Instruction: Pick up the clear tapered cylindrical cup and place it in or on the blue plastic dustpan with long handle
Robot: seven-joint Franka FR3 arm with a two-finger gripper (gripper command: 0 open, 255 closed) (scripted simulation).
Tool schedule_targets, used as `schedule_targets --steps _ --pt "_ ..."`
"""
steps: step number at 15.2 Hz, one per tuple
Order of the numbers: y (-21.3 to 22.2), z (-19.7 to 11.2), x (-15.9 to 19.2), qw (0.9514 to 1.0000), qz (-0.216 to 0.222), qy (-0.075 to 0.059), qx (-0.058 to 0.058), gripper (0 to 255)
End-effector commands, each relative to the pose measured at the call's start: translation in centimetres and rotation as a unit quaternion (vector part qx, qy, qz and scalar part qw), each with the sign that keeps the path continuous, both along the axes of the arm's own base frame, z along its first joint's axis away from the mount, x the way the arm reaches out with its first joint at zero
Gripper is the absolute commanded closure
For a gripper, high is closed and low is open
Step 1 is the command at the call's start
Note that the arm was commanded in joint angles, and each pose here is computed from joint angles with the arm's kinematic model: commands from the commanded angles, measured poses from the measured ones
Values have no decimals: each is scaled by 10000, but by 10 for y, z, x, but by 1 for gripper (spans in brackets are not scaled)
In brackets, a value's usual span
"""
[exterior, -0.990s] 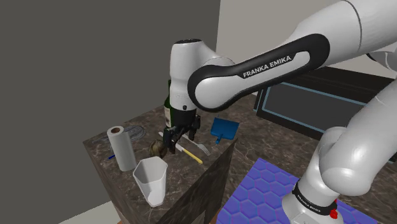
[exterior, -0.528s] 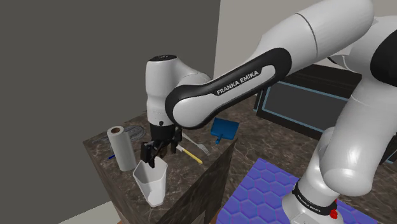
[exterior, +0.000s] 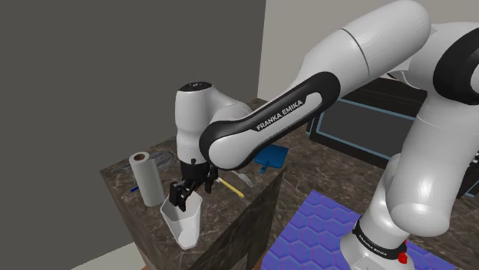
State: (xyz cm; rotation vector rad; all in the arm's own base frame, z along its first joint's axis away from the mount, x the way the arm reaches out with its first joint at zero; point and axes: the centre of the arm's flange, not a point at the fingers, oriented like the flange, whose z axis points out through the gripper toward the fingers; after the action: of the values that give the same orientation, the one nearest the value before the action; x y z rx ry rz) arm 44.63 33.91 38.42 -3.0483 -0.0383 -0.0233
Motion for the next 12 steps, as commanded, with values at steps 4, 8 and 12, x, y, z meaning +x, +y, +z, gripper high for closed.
schedule_targets --steps 4,8,12 --pt "0 -1 0 10000 0 -1 1 0" --pt "0 -1 0 10000 0 -1 1 255" --pt "0 -1 0 10000 0 -1 1 255"
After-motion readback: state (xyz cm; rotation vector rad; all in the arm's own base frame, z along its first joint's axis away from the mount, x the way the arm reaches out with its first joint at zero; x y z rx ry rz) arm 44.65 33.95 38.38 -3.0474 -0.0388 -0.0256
